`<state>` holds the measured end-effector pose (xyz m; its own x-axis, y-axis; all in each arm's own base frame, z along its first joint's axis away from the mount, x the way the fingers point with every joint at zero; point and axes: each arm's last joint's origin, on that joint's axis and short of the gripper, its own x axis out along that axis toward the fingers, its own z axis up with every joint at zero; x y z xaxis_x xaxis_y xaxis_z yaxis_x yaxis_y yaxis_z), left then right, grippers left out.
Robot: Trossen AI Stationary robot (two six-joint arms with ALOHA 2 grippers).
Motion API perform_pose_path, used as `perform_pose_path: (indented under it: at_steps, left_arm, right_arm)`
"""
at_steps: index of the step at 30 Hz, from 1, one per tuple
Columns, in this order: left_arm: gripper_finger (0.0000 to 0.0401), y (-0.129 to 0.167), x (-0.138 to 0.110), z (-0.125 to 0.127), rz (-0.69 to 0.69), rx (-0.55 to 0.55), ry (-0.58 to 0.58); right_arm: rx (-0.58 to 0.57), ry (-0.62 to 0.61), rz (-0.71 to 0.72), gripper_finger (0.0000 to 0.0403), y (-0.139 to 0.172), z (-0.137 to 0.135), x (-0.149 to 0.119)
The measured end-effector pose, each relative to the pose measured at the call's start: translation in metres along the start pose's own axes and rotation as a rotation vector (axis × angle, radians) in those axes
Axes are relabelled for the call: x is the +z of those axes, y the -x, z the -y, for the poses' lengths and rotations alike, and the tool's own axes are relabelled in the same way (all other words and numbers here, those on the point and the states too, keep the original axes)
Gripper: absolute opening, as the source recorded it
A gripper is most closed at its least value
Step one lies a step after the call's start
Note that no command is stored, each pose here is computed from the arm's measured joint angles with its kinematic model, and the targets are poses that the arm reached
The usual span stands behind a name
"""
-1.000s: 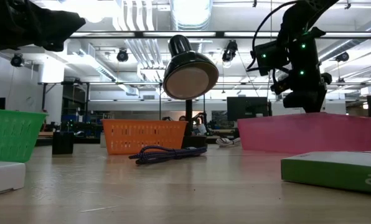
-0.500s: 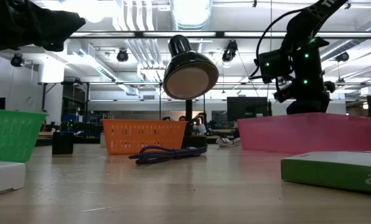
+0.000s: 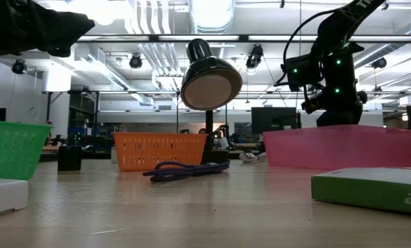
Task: Pick and place items into bin
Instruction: Put the top black charger cable into the pink bin, then put the black charger cable into the pink bin
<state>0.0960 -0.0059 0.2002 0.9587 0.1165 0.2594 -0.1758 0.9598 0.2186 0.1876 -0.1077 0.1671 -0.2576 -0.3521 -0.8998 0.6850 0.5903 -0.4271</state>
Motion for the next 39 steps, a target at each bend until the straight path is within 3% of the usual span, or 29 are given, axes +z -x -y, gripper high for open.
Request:
perform_pose_path:
  at_steps: [9, 26, 34, 39]
  left_arm:
    - [0.0137, 0.0, 0.0, 0.0, 0.0, 0.0, 0.0]
    - [0.0137, 0.0, 0.0, 0.0, 0.0, 0.0, 0.0]
    - [0.0137, 0.0, 0.0, 0.0, 0.0, 0.0, 0.0]
    - [0.0137, 0.0, 0.0, 0.0, 0.0, -0.001, 0.0]
  right_arm:
    - [-0.001, 0.0, 0.0, 0.0086, 0.0, 0.0, 0.0]
    - [0.014, -0.003, 0.005, 0.0113, 0.011, 0.003, 0.007]
    - [0.136, -0.01, -0.022, 0.0109, 0.021, -0.001, 0.01]
    - [0.174, 0.079, -0.01, 0.0104, 0.028, -0.013, 0.005]
